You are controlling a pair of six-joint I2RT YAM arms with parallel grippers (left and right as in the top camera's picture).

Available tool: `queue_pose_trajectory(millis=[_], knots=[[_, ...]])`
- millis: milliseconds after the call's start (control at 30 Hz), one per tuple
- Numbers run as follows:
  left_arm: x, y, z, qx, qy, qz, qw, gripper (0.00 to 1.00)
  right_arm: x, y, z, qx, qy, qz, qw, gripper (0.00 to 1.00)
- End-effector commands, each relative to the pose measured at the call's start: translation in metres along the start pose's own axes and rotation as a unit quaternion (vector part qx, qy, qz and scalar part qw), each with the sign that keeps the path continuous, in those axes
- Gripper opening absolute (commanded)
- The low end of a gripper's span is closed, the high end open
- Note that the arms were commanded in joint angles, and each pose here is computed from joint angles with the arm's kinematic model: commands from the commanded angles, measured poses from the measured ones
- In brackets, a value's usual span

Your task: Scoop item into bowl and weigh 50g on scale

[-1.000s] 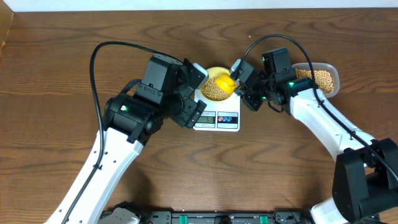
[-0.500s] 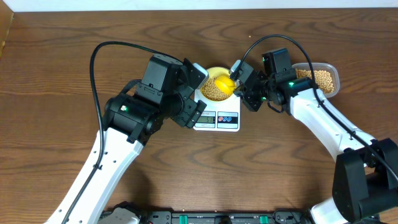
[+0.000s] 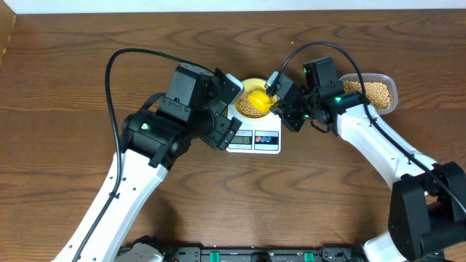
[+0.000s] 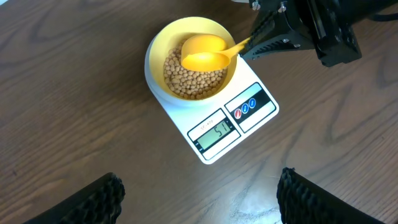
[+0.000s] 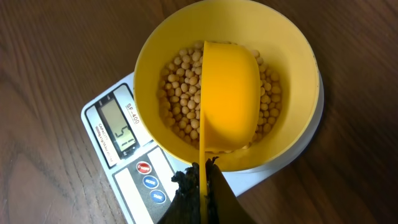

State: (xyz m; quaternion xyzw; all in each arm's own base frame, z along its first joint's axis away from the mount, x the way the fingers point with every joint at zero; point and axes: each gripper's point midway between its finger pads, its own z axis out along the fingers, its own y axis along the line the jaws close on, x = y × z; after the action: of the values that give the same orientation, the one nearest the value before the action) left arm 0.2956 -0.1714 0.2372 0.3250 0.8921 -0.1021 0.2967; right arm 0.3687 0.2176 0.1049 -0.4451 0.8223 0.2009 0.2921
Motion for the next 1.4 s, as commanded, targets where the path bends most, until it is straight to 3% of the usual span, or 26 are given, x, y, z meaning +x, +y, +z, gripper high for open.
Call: queue_pose_trajectory(millis=[0, 467, 867, 1100, 1367], knots=[[-0.003, 0.0, -0.002, 0.004, -0.004, 0.003, 1.0, 0.8, -0.01, 0.005, -0.003, -0.007, -0.013, -0.014, 1.0, 0.01], [-0.003, 0.0, -0.002, 0.004, -0.004, 0.003, 1.0, 0.81, -0.022, 0.013, -0.004, -0.033, -0.04, 0.002, 0.999, 0.01], [-0.003, 0.0, -0.002, 0.004, -0.004, 0.003, 1.0, 0.81, -0.042, 0.0, -0.006, -0.002, -0.079, -0.021, 0.997, 0.01], [-0.003, 0.0, -0.002, 0.004, -0.004, 0.003, 1.0, 0.81, -0.034, -0.021, -0.006, 0.056, -0.054, -0.021, 0.997, 0.01], [-0.003, 0.0, -0.002, 0.004, -0.004, 0.003, 1.0, 0.81, -0.028, -0.018, -0.005, 0.05, -0.041, -0.017, 0.998, 0.01]])
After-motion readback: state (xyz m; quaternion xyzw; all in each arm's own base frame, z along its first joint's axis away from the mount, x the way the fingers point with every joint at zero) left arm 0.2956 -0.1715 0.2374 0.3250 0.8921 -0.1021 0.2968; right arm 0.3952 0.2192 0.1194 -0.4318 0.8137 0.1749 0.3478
